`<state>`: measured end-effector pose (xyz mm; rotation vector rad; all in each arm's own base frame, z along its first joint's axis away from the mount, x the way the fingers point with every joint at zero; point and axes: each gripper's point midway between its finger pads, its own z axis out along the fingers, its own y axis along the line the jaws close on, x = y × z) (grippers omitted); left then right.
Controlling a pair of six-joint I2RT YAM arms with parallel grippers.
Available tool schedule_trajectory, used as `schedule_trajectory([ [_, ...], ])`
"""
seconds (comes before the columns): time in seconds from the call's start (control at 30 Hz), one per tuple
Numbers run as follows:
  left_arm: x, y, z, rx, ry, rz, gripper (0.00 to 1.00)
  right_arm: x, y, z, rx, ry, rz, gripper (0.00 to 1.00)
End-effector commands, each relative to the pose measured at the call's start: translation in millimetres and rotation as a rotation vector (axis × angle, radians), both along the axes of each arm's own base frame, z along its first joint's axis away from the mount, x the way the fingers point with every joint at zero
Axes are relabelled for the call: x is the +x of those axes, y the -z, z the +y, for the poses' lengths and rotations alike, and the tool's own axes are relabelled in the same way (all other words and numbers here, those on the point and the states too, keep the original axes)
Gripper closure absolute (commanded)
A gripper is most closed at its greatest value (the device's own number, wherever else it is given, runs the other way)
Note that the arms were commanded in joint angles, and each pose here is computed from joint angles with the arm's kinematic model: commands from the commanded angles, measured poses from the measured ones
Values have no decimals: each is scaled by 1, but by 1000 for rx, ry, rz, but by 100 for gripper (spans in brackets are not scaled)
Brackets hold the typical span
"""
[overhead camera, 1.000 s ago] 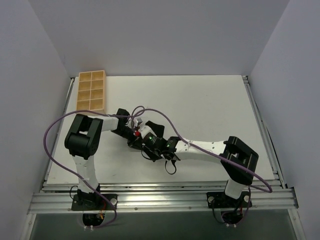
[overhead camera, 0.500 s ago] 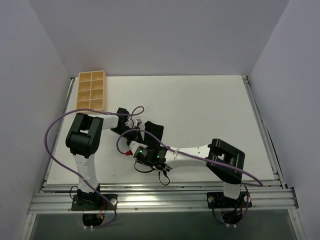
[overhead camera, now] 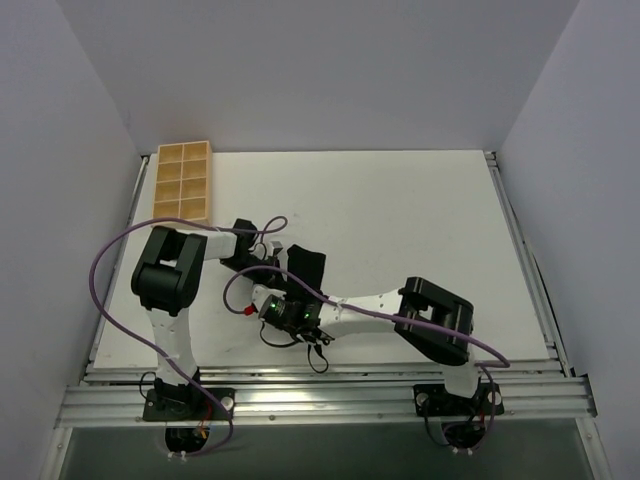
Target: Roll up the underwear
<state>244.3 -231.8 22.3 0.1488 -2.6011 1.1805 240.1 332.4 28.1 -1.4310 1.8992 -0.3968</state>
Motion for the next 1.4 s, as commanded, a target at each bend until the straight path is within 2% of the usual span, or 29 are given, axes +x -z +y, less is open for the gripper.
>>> schedule_trajectory([
  [0.0,-12,7,0,1,-1,45,98,4,7,-2,-50,-19,-16,50],
  [0.17,-19,9,2,0,12,64,98,8,21,-4,-88,-17,-17,53],
  [0.27,-24,4,3,-14,38,83,98,11,23,3,-87,-20,-17,60],
  [0.3,-24,3,4,-16,49,74,98,13,23,4,-88,-20,-15,66],
  [0.37,-23,2,4,-15,53,74,98,13,23,7,-83,-26,-11,73],
  [0.4,-21,1,4,-17,50,71,98,12,22,7,-79,-27,-7,82],
  [0.5,-15,1,2,-28,41,59,97,5,24,6,-64,-43,35,96],
  [0.63,1,-4,-3,-72,23,15,82,-6,23,3,-28,-63,103,100],
  [0.8,18,-12,-4,-75,33,-59,66,-25,28,-1,8,-79,225,100],
  [0.97,44,-22,9,15,20,-163,62,-42,36,-9,31,-53,338,100],
  [1.17,78,-44,28,14,-78,-268,59,-71,42,-17,78,-26,481,100],
  [1.37,75,-33,46,62,-61,-266,60,-94,34,-4,201,2,660,100],
])
